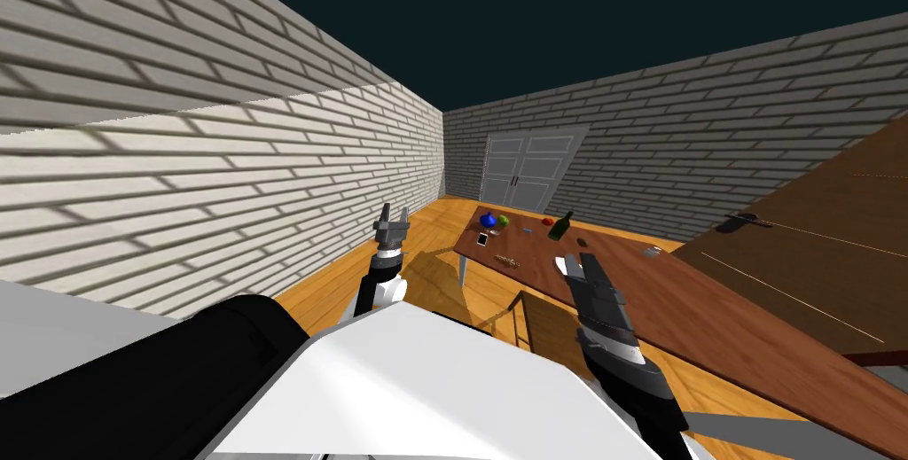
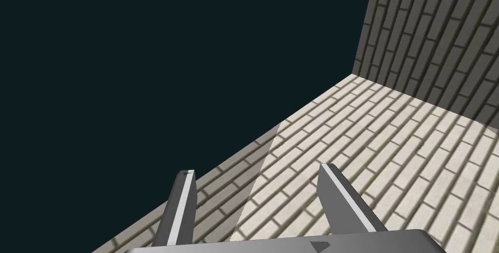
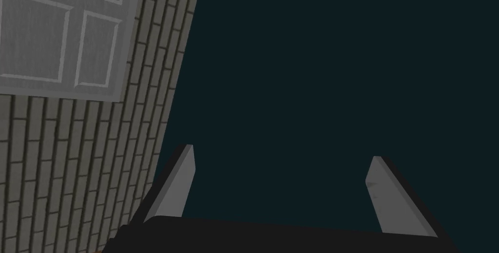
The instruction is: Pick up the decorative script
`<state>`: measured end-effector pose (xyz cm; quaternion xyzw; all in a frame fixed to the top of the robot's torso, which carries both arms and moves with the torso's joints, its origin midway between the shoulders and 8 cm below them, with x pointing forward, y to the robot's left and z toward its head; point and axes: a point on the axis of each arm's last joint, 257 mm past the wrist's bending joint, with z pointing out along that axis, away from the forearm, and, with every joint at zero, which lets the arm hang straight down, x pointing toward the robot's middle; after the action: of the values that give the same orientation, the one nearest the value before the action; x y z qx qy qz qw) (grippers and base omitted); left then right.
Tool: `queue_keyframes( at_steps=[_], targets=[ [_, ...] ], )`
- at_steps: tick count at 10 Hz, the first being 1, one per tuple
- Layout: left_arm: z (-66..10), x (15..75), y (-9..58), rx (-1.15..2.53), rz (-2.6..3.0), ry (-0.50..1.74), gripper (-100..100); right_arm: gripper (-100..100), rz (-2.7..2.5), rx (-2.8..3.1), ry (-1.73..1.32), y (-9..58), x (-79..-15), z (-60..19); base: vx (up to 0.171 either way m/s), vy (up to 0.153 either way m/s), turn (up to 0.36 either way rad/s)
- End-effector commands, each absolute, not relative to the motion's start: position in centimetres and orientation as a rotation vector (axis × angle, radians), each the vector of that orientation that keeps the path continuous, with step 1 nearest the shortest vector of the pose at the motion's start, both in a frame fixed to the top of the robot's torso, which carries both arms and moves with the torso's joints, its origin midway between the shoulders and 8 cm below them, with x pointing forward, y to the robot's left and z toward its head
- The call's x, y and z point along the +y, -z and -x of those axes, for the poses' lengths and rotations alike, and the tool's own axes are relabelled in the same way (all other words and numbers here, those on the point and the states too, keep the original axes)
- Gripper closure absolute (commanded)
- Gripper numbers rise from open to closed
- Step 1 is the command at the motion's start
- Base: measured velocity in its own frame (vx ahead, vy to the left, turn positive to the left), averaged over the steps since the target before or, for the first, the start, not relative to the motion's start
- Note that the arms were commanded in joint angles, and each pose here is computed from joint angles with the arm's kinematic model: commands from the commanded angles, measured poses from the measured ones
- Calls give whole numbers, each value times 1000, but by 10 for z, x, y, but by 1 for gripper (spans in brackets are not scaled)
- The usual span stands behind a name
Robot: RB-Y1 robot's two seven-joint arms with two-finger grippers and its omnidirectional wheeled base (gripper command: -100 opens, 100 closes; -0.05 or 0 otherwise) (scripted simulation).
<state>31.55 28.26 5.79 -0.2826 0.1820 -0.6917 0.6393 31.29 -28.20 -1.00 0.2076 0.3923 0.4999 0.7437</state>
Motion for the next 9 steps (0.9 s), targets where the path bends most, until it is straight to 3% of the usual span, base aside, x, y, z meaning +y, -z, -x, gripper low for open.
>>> queue_keyframes(
  at_steps=[1, 9],
  targets=[
    [-315, 283, -58, 415, 645, 1578, 0, -100, -440, 897, -1053, 20, -285, -312, 10, 42, 103],
    [-315, 283, -58, 415, 645, 1578, 0, -100, -335, 1190, -721, 101, -318, -301, 20, 45, 184]
  ],
)
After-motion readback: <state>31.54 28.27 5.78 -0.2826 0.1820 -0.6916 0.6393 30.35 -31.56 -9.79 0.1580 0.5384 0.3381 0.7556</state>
